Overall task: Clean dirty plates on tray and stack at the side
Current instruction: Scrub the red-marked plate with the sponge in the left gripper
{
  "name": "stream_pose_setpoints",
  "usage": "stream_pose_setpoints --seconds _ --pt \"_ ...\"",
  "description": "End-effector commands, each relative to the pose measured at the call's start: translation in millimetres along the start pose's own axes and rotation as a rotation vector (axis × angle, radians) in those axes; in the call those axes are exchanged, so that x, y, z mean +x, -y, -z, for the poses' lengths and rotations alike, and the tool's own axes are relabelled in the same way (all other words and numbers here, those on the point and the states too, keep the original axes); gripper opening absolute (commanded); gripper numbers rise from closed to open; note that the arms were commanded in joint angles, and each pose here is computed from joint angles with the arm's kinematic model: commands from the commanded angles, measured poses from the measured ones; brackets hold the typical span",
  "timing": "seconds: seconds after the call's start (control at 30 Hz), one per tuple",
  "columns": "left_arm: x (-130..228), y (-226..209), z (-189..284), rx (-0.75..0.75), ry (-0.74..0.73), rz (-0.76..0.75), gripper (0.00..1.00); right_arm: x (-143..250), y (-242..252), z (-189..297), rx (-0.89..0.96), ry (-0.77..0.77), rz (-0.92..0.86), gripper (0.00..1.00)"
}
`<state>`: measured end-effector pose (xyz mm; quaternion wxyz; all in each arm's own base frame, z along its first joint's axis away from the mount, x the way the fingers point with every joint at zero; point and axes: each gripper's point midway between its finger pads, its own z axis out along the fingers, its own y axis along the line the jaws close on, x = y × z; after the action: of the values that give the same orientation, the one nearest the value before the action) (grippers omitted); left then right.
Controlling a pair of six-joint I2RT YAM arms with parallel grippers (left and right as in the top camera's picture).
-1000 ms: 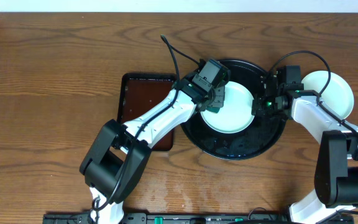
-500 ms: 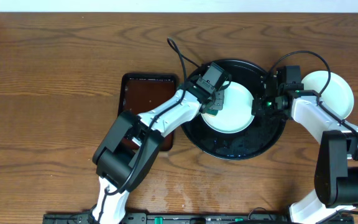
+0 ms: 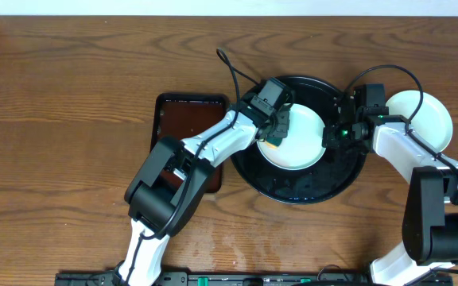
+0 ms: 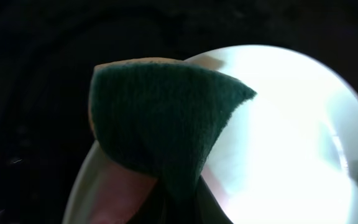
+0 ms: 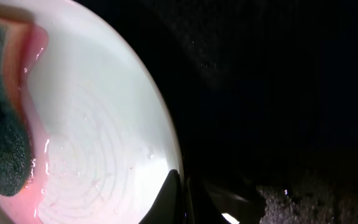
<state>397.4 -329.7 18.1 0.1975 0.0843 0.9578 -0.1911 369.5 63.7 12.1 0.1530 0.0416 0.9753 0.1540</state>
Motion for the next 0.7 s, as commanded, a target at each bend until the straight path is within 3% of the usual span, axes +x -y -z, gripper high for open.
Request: stream_pose_setpoints --seconds 0.0,0.27,0.43,0.53,0.67 --pt "44.2 21.8 -30.4 0.173 -0.157 -0.006 0.08 0.8 -8.7 2.0 -0.031 0.002 0.004 0.01" --pt "26.3 67.1 -2.2 0.403 -0.14 -0.036 0.07 0.3 -8.8 2.0 -0.031 0.004 0.004 0.02" --pt "-15.0 96.1 66.2 0.475 0.007 -0.112 0.08 0.1 -8.9 2.0 -0.032 0.005 0.005 0.02" --pt "-32.7 100.0 106.3 0.448 0.09 -0.126 0.07 0.0 -8.7 2.0 -0.031 0.005 0.005 0.02" --pt "-46.9 74.3 143.8 0.266 0.184 -0.098 0.07 0.1 -8.9 2.0 -0.032 0.005 0.005 0.02"
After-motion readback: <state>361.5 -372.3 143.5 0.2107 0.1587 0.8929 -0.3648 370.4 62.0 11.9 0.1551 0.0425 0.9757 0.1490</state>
